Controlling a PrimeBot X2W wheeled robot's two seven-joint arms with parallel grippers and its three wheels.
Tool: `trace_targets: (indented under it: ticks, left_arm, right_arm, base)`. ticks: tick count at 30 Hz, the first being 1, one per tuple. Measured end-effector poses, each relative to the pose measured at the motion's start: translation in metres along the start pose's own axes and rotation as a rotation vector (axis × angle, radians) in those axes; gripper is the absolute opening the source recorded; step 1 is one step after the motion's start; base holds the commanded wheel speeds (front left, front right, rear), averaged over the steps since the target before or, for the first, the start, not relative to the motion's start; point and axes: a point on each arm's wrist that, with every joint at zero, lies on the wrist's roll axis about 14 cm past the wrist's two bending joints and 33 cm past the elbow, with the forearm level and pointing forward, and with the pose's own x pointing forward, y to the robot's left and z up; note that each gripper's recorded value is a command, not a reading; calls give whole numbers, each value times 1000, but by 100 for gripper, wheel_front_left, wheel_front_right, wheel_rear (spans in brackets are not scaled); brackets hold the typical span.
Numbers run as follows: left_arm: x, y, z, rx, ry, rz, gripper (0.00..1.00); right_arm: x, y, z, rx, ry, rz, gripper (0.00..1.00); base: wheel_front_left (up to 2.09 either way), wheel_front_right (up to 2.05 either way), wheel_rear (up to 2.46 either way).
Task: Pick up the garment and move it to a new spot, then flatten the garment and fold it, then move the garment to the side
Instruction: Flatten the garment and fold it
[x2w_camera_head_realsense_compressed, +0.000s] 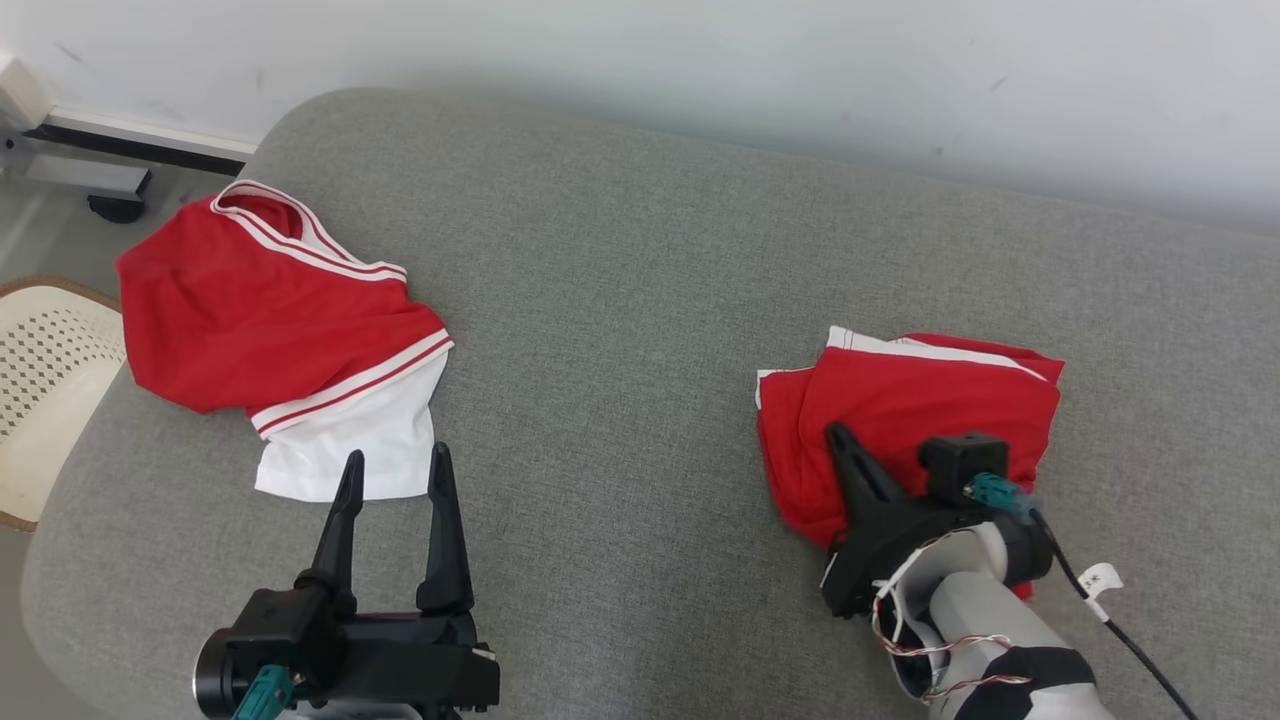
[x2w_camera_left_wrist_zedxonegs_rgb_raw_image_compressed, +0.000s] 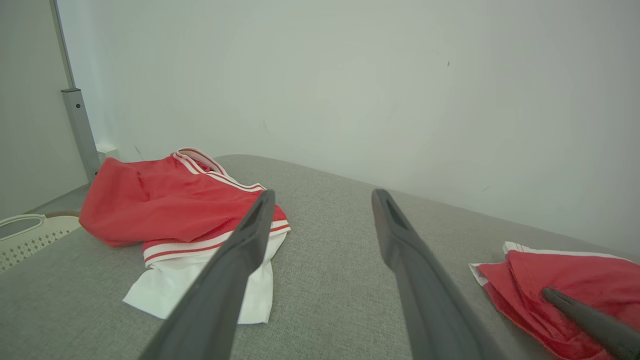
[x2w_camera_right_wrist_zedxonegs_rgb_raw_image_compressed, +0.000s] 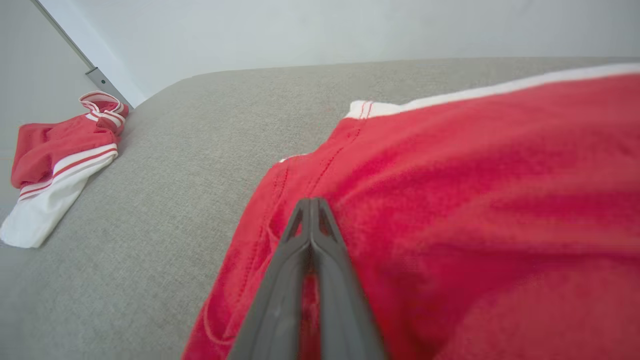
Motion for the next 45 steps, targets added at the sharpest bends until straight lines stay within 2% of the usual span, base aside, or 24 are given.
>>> trace_targets:
  ticks: [10, 17, 18, 19, 20, 21, 22, 23, 33, 39, 45]
  left_arm:
    - [1, -4, 2, -7, -7, -9, 100]
    - [1, -8, 5, -16, -16, -21, 100]
    - [0, -9, 4, -18, -14, -23, 100]
    - [0, -10, 3, -19, -13, -24, 100]
    - [0, -11, 4, -21, -15, -27, 100]
    - [1, -12, 5, -22, -20, -30, 100]
    - [2, -14, 6, -24, -23, -35, 100]
    - [2, -15, 6, -26, -23, -39, 100]
    - [3, -27, 4, -40, -20, -72, 100]
    - [-1, -27, 6, -35, -27, -76, 100]
    - [-4, -29, 9, 22, -41, -96, 100]
  right_arm:
    - [-5, 19, 5, 36, -27, 46, 0]
    - [-14, 4, 30, 55, -115, 5, 0]
    - [-18, -5, 35, 48, -132, -15, 13]
    - [-22, -15, 40, 36, -147, -36, 45]
    - [-26, -25, 46, 25, -165, -58, 51]
    - [-31, -35, 50, 18, -179, -80, 78]
    - [-36, -44, 53, 9, -190, -101, 96]
    - [-41, -52, 56, 5, -203, -121, 100]
    - [-98, -115, 69, -4, -293, -311, 100]
    - [-133, -128, 68, -3, -332, -383, 100]
    - [-168, -124, 75, -25, -397, -425, 100]
  base:
    - [0, 0, 0]
    - [0, 0, 0]
    - [0, 0, 0]
    - [0, 0, 0]
    - [0, 0, 0]
    - [0, 0, 0]
    - [0, 0, 0]
    - [0, 0, 0]
    - [0, 0, 0]
    - [0, 0, 0]
    - [0, 0, 0]
